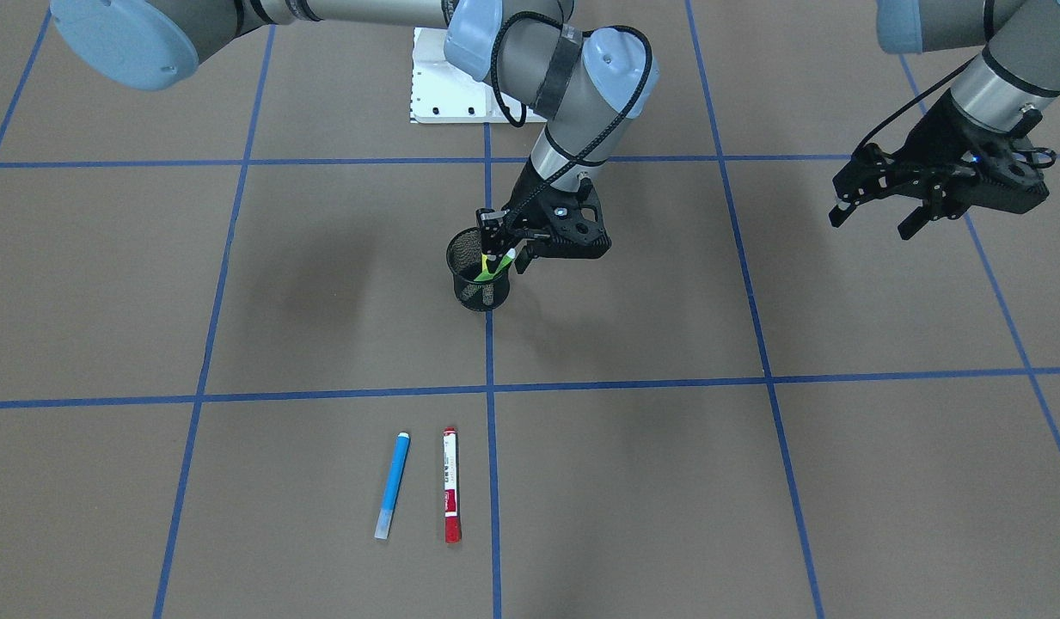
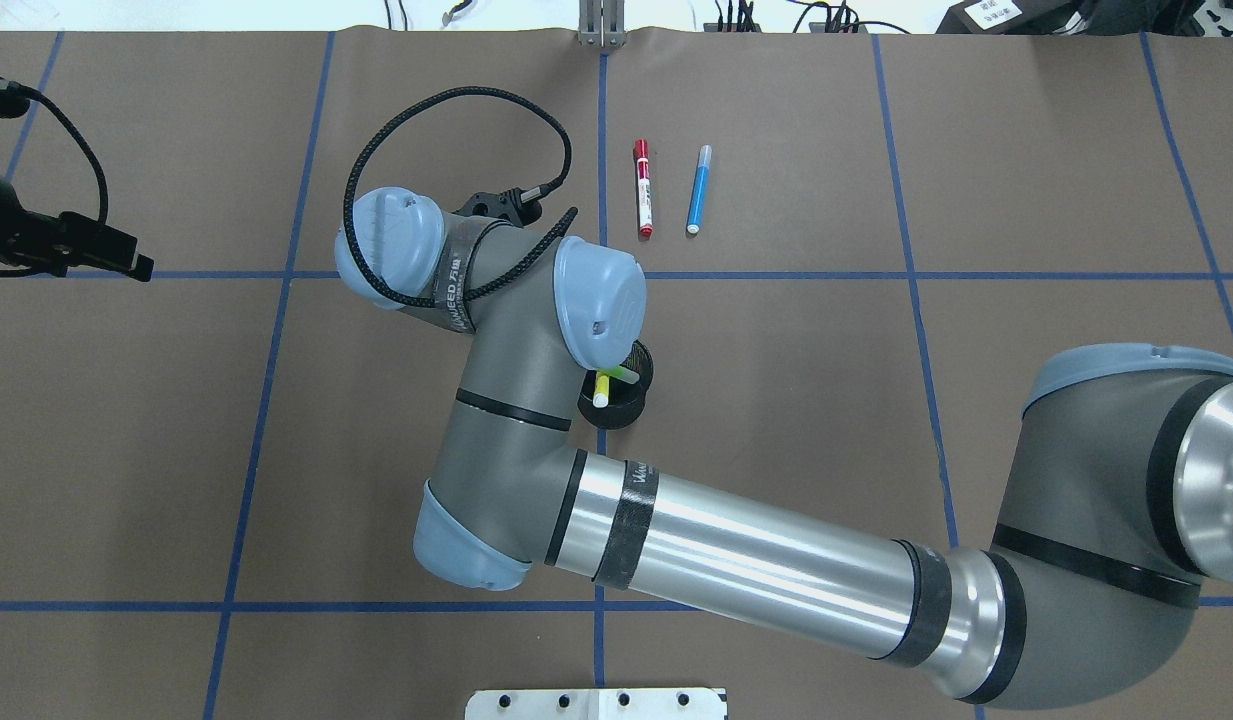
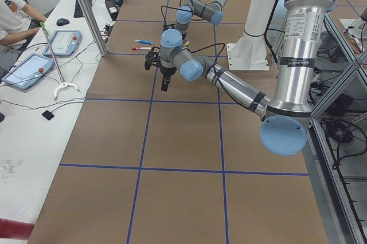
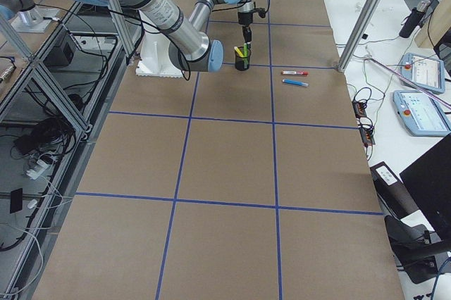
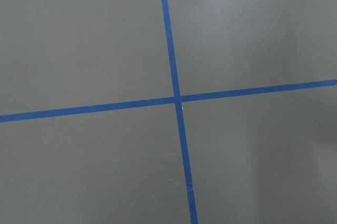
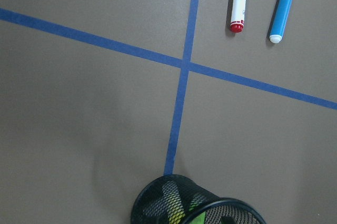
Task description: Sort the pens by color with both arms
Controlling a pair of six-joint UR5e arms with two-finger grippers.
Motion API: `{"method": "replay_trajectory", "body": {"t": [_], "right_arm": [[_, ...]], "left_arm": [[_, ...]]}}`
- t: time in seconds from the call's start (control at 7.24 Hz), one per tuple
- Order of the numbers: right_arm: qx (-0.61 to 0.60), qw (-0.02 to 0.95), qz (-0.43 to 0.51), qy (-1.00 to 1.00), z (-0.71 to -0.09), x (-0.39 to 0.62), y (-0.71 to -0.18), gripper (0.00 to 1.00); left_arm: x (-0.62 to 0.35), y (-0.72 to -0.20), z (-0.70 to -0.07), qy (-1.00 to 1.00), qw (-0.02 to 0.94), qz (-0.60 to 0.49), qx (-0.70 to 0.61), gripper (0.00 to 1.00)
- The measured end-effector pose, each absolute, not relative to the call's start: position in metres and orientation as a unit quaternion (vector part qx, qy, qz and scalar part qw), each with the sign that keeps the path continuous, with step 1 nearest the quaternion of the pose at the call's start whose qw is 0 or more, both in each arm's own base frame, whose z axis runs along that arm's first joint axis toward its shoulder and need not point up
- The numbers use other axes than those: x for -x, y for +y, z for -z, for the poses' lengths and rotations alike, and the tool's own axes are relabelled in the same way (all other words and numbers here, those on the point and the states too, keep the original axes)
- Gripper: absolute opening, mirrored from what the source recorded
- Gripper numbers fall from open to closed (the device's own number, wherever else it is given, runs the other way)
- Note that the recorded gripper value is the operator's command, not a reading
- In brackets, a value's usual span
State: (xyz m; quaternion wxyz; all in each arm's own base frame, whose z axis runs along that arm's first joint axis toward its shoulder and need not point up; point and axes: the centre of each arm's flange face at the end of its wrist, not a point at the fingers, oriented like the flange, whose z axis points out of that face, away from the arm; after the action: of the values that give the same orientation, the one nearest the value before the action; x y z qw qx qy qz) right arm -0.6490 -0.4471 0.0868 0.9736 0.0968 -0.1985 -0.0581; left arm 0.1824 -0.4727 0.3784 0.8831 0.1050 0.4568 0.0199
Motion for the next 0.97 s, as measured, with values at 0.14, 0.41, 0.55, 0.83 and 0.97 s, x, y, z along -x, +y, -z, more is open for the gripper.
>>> {"method": "replay_trajectory", "body": {"t": [0.14, 0.41, 0.55, 0.83, 0.97], "right_arm": [[-0.097, 0.973, 0.058, -0.199, -0.087, 0.649, -0.447, 0.00], [-0.097, 0.973, 0.058, -0.200, -0.086, 0.648, -0.446, 0.00], [-0.100, 0.972, 0.056, -0.205, -0.081, 0.642, -0.449, 0.00], [-0.107, 0.970, 0.049, -0.212, -0.071, 0.628, -0.456, 0.64], [-0.108, 0.970, 0.047, -0.214, -0.069, 0.626, -0.459, 0.73]], "left_arm": [[-0.182, -0.473, -0.378, 0.457, 0.883, -0.020, -0.105, 0.99], [-0.182, -0.473, -0.378, 0.457, 0.883, -0.020, -0.105, 0.99], [-0.182, -0.473, -0.378, 0.457, 0.883, -0.020, -0.105, 0.99], [-0.182, -0.473, -0.378, 0.457, 0.883, -0.020, -0.105, 0.99], [-0.182, -0.473, -0.378, 0.457, 0.883, -0.020, -0.106, 0.99]]}}
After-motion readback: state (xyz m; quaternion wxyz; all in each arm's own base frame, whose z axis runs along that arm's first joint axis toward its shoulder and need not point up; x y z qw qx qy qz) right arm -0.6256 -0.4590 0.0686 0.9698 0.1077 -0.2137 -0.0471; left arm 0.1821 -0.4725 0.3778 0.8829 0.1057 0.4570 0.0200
